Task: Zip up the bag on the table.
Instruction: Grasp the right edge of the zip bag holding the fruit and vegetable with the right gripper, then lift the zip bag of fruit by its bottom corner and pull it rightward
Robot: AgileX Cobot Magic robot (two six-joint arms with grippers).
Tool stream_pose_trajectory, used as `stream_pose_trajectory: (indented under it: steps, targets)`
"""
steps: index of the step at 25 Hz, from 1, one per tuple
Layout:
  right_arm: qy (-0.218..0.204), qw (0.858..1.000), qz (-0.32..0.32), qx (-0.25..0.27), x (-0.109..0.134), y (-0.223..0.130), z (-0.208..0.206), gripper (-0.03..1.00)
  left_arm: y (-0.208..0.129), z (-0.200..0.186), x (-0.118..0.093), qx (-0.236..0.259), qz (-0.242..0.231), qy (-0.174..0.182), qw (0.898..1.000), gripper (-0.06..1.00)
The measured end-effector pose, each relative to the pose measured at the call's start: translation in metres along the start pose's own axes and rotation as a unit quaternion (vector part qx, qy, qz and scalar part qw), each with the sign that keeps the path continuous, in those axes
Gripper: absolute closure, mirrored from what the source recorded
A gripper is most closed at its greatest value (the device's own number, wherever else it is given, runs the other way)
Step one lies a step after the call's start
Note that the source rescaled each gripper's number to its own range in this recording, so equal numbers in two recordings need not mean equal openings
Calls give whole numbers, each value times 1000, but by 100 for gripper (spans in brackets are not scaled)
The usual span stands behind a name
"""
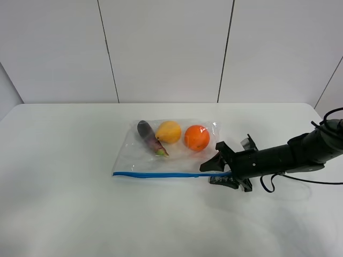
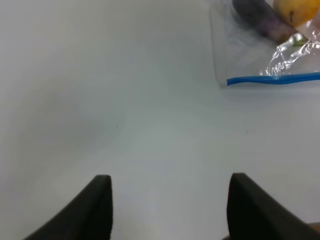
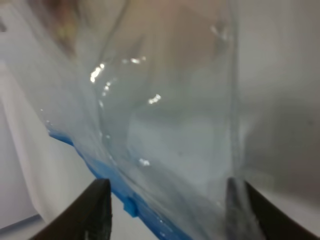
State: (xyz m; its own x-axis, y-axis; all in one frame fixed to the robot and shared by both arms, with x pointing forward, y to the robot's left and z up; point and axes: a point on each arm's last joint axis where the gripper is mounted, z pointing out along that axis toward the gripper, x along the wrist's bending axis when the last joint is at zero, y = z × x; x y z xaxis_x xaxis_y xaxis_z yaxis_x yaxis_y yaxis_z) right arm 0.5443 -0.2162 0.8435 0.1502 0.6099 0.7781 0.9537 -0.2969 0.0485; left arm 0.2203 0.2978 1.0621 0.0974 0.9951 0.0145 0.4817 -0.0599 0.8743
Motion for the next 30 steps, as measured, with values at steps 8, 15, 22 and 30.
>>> stream_pose_trajectory:
  steps: [8,15,22,30]
  targets:
    - [10,1000,-1,1,2,0,0,41,0,0,0,0,1,0,1000,-6]
    - [20,1000,-1,3,4,-1,0,81,0,0,0,0,2,0,1000,-6]
    - [50,998,-18,15,9,-3,-1,96,0,0,0,0,2,0,1000,-6]
    - [99,994,-42,29,18,-6,-2,96,0,0,0,0,2,0,1000,-6]
